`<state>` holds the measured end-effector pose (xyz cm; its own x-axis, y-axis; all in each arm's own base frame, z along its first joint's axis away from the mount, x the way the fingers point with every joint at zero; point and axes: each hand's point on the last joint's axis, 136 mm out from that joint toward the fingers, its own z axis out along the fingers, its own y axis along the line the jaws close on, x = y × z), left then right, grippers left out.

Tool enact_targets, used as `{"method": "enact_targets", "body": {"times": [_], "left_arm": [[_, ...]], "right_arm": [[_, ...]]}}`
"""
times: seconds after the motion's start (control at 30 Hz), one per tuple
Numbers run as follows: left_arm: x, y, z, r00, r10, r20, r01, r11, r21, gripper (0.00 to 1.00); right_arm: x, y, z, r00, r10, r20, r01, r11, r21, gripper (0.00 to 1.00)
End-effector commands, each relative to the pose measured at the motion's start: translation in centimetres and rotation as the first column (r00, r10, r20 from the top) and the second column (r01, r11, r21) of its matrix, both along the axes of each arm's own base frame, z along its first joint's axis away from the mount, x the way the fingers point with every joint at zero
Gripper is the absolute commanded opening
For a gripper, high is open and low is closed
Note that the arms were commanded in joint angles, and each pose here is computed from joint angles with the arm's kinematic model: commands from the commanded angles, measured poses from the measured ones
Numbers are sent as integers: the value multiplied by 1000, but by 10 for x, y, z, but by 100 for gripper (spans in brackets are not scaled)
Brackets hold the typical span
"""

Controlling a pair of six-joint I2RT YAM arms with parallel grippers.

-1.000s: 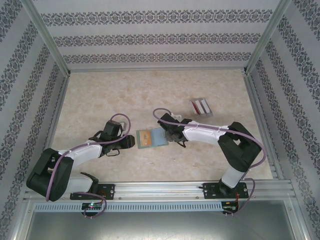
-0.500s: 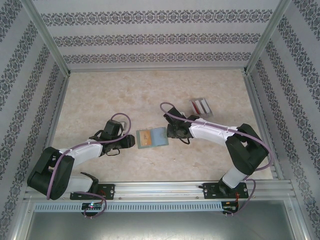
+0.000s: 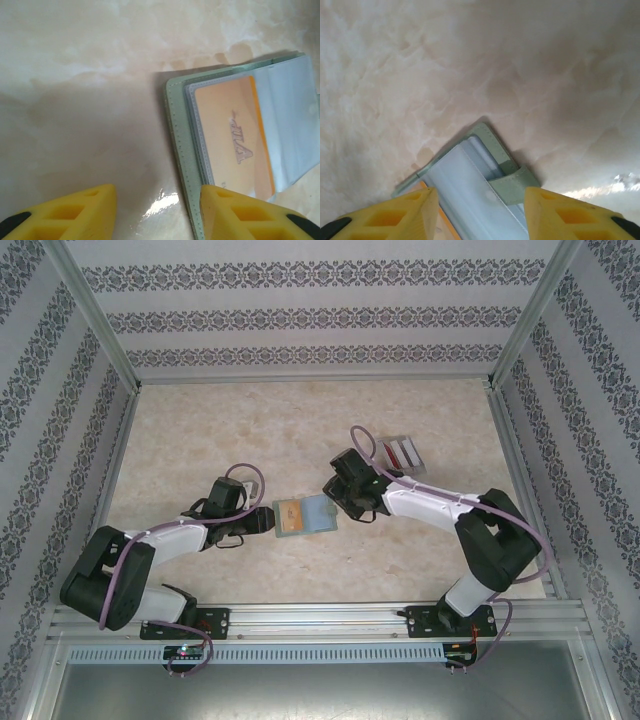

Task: Put the credit cards into the card holder
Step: Slide the button at the card holder, then close the card holder at the center of the table.

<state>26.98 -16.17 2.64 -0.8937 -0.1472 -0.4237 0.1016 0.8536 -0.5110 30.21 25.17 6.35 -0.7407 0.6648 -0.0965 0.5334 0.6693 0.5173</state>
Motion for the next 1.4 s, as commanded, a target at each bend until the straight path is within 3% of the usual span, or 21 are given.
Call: {"method": "enact_targets", "body": {"times": [0.0,0.13,0.37,0.5,0.7,0.87,1.07,1.2,1.37], "left_arm": [[-12,-20,-2,996,-82,-32,79,993,-89,48],[-12,-22,-3,996,-87,-36,84,992,-92,48],[-10,-28,-3,995,-86,-51,79,988,-135,52],[-6,-33,-7,995,-57,-88,41,984,-172,55],[-2,-36,-17,986,-27,-165,-2,985,-172,54],[0,-34,-19,984,-9,-180,-20,987,-158,46],[4,-41,1,987,-30,-160,-1,982,-190,27],[5,-36,20,992,-19,-124,-3,985,-172,24],[2,-31,35,995,-9,-97,-7,987,-159,11]], "right_arm": [[-5,5,-13,977,-184,-107,194,977,85,50],[-2,4,-25,946,-282,-161,300,949,100,49],[-2,23,-49,913,-302,-276,351,924,150,44],[-1,31,-55,911,-289,-294,347,922,171,30],[-5,33,-48,924,-268,-272,321,931,172,30],[-17,47,-58,928,-222,-299,286,940,187,26],[-28,60,-67,935,-167,-313,238,950,204,22],[-27,57,-67,948,-146,-281,206,959,197,20],[-27,50,-69,962,-111,-251,155,974,163,15]]}}
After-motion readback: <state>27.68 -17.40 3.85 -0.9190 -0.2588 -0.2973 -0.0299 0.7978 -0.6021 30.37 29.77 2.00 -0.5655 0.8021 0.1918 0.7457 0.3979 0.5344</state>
